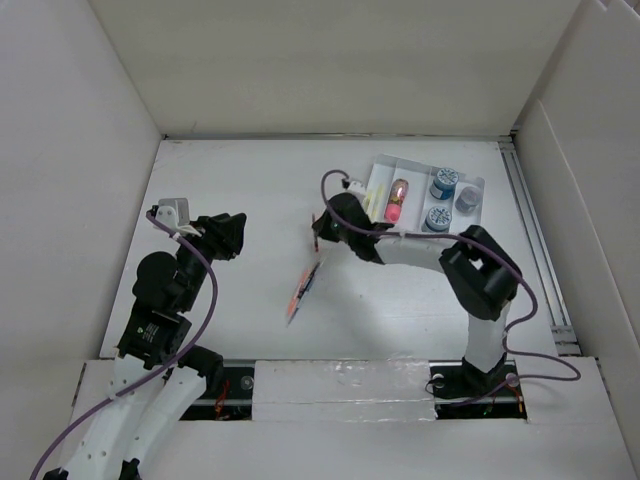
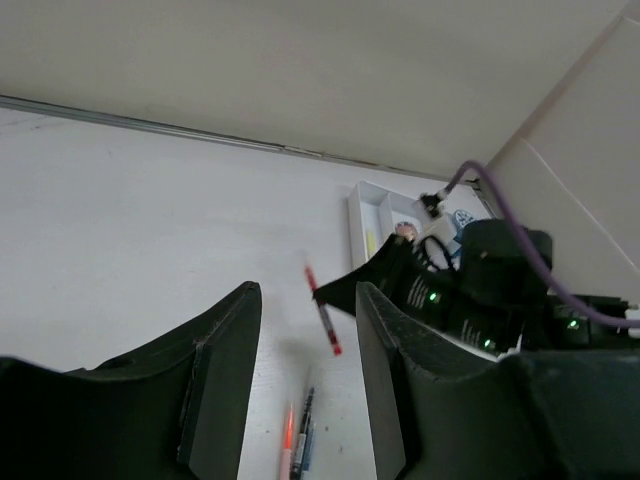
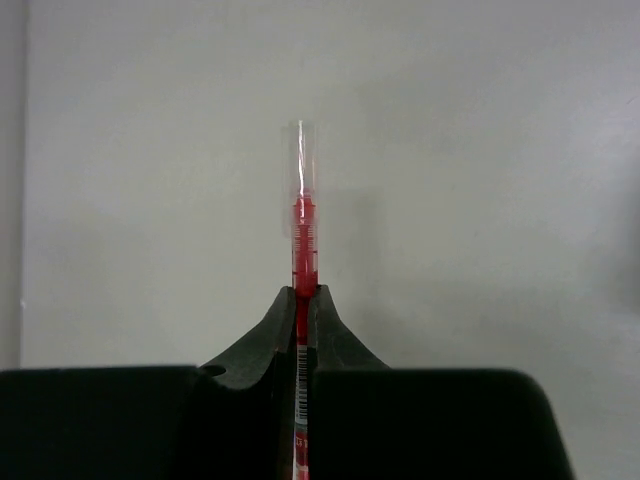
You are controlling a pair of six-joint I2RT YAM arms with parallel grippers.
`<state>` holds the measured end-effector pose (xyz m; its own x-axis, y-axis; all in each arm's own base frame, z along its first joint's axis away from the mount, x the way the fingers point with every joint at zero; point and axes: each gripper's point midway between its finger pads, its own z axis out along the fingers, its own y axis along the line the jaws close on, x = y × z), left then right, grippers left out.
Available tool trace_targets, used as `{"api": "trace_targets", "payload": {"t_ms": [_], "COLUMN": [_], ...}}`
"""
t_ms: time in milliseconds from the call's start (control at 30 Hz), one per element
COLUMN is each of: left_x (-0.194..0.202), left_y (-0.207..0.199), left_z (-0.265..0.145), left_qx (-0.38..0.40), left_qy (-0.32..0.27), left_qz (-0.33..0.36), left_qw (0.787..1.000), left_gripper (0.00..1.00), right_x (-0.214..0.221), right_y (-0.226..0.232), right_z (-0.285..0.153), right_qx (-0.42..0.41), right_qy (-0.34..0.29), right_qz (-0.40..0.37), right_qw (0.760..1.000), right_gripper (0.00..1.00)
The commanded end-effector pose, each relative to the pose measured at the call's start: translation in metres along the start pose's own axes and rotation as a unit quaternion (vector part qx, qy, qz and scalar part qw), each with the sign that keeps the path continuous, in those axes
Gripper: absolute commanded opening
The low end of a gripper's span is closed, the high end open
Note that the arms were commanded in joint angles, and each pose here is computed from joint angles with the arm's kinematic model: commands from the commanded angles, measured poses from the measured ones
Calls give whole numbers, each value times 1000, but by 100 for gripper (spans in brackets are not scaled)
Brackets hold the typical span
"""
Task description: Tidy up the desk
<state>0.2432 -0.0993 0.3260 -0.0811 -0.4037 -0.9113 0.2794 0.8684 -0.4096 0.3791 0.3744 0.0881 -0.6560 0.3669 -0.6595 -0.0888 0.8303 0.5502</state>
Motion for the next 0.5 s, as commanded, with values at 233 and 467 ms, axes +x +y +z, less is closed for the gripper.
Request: {"api": "trace_targets", "payload": {"t_ms": [233,467], "left_x": [-18,-16], "left_y": [-11,-11], "left_z": [-1,1], "left_qx": [20,20], "left_qy": [-26,-22], "left_qz": [-2,0], "left_qw": [999,1000], "left_gripper": [39,39], "right_x": [-131,-161], "right_y": [-64,-143], "right_z": [-17,-12], "right_qx": [1,103], "right_qy": [-101,-139], "right_qz": [109,137], "right_qw": [989,975], "right_gripper": [1,3]}}
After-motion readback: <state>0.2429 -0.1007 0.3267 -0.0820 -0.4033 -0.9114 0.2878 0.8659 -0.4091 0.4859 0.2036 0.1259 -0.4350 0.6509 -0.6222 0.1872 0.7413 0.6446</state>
